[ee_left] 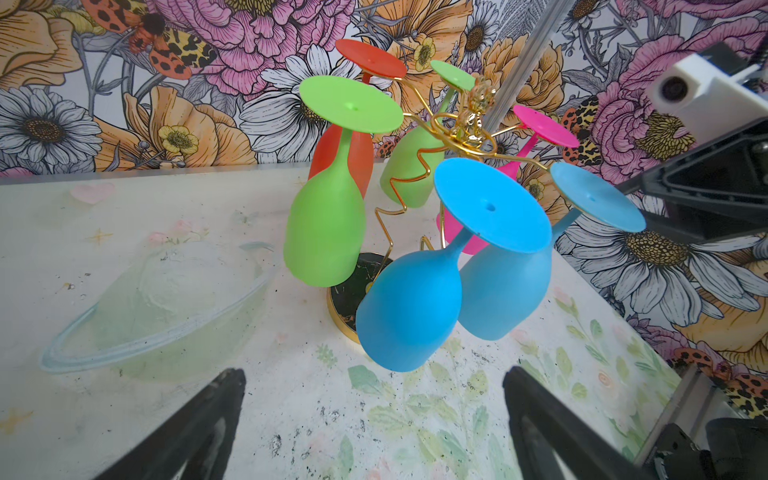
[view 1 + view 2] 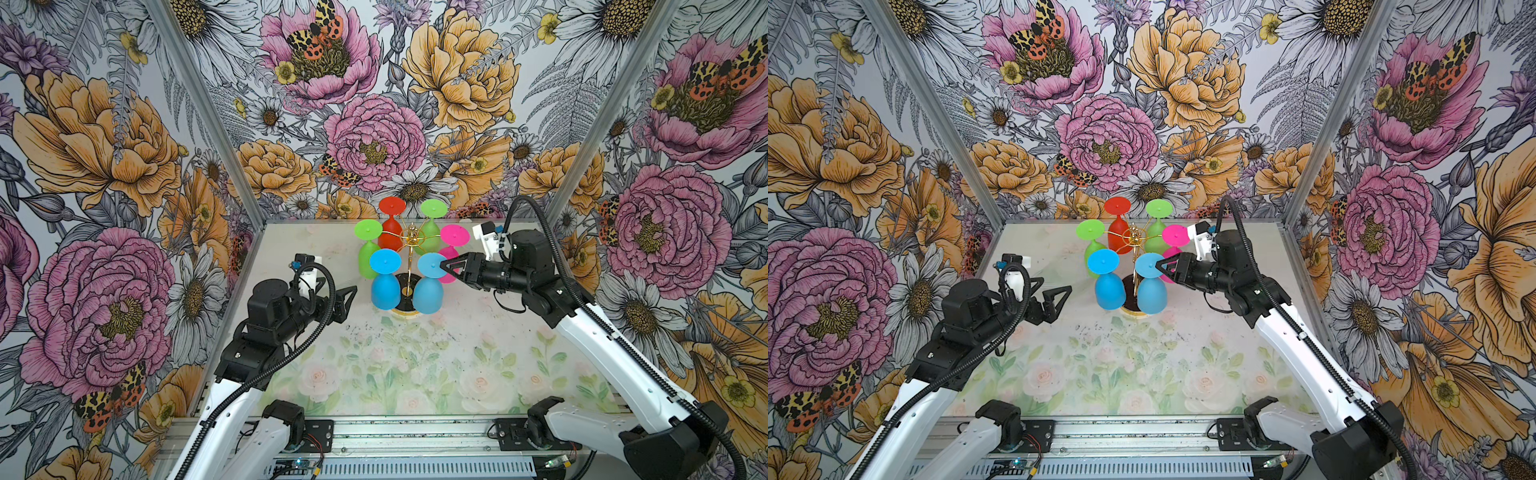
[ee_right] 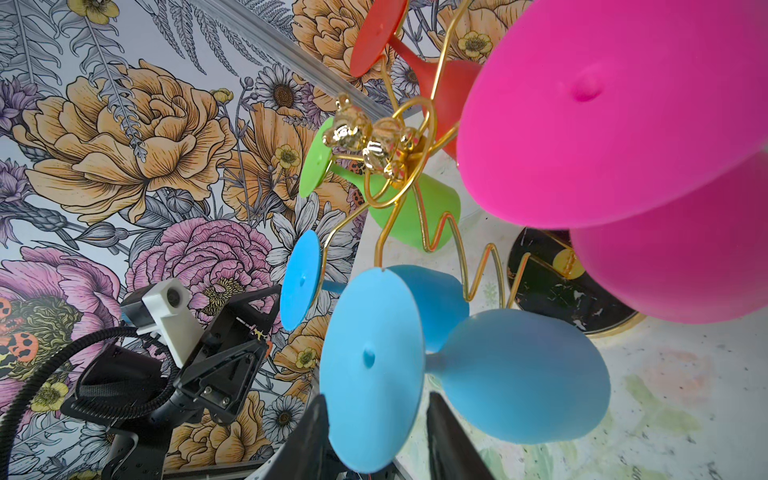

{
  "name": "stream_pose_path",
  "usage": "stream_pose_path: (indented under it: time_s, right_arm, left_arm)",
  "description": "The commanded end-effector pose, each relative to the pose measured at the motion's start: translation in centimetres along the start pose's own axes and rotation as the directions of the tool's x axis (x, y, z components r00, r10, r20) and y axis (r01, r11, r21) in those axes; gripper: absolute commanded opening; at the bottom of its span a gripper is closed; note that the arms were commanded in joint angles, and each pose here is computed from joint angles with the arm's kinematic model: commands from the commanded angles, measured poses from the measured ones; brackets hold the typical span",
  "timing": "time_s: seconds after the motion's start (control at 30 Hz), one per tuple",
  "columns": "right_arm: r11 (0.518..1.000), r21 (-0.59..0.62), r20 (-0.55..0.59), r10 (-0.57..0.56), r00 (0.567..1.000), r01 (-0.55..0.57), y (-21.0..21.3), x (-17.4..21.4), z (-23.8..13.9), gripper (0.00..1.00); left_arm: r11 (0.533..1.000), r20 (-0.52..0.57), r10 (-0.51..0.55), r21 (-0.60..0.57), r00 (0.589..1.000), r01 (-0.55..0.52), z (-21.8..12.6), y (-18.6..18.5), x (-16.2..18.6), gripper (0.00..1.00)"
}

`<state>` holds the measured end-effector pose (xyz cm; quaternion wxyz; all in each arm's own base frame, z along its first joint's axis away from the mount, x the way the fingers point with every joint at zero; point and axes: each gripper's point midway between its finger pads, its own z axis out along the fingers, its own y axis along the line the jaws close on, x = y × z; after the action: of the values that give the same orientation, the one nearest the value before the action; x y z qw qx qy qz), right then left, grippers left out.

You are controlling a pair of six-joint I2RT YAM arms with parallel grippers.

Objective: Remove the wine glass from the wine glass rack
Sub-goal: 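Close the right gripper on the nearest light blue glass's base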

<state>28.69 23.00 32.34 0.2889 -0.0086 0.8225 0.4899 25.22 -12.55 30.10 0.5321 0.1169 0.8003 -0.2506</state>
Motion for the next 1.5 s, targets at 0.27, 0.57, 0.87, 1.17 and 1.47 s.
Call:
stream_pose_path:
  time_s: [0.27, 0.57, 0.87, 1.17, 1.47]
  right_arm:
    - [1.000, 0.007, 0.025, 0.013, 1.000, -0.014, -1.0, -0.2, 1.0, 0.27]
    - [1.000, -0.001, 0.037, 0.019, 0.999, -0.019, -0.7, -0.3, 0.6, 0.14]
    - [1.000, -0.017, 0.064, 0.023, 0.998, -0.022, -0.2, -0.6, 0.2, 0.06]
    - [0.997, -0.073, 0.075, 0.041, 0.996, -0.035, 1.2, -0.8, -0.5, 0.00]
    - [0.989, -0.138, 0.081, 0.063, 0.995, -0.052, 2.5, -1.4, -0.4, 0.00]
  left_arm:
    - [1.000, 0.000, -0.002, -0.021, 1.000, 0.002, 0.2, -0.2, 0.0, 0.99]
    - [1.000, 0.005, 0.001, -0.030, 1.000, -0.001, 0.2, -0.2, 0.0, 0.99]
    - [0.999, -0.004, 0.018, -0.042, 1.000, -0.018, 0.5, 0.1, 0.1, 0.99]
    - [0.999, 0.014, 0.023, -0.032, 1.000, -0.022, 0.2, -0.3, -0.6, 0.99]
    - [0.999, 0.045, 0.026, -0.034, 0.999, -0.024, -0.7, -0.5, -1.3, 0.99]
